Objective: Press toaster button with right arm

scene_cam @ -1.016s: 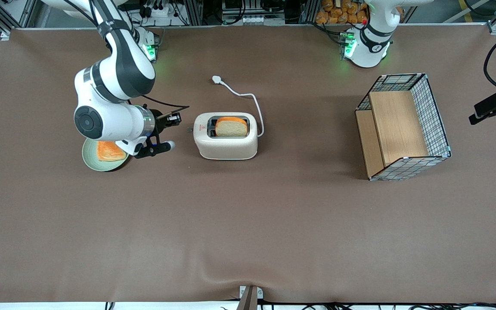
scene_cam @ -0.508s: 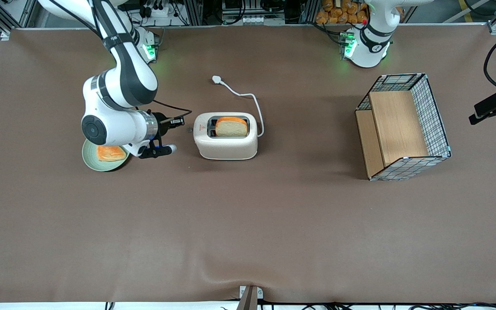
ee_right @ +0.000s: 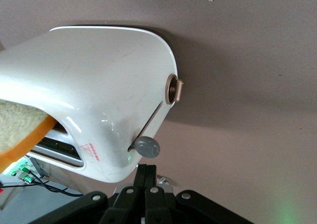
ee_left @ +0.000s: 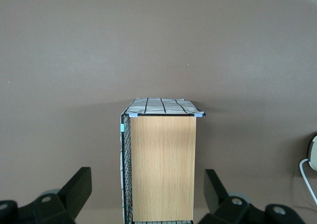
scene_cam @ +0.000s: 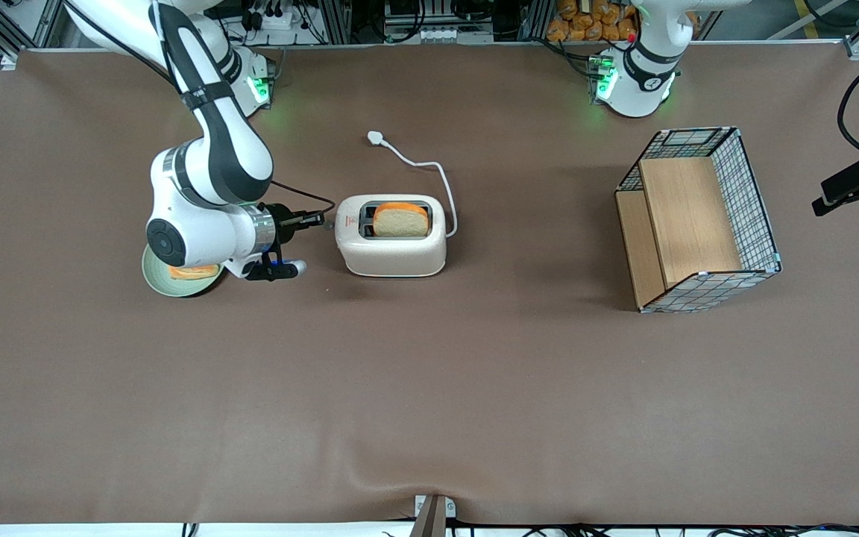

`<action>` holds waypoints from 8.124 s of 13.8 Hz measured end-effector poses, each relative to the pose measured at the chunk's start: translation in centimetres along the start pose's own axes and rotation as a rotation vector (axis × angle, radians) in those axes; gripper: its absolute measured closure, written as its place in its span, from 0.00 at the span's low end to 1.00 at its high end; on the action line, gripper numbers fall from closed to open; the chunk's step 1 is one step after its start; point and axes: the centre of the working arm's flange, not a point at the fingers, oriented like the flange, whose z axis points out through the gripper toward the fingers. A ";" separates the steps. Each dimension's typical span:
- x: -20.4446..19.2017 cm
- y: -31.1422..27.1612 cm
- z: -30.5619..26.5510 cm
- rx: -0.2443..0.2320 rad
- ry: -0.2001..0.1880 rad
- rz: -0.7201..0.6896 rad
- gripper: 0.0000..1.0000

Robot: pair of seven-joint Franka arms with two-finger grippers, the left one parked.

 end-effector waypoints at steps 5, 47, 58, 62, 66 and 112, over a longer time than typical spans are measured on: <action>0.6 0.5 0.9 0.031 -0.015 0.025 0.99; 5.3 5.0 2.0 0.138 -0.103 0.151 0.84; 4.1 7.2 -8.6 0.019 0.061 0.112 0.00; 3.6 7.9 -13.9 -0.173 0.202 0.065 0.00; 2.7 9.7 -18.2 -0.282 0.316 0.061 0.00; -17.7 12.2 -37.2 -0.374 0.457 0.130 0.00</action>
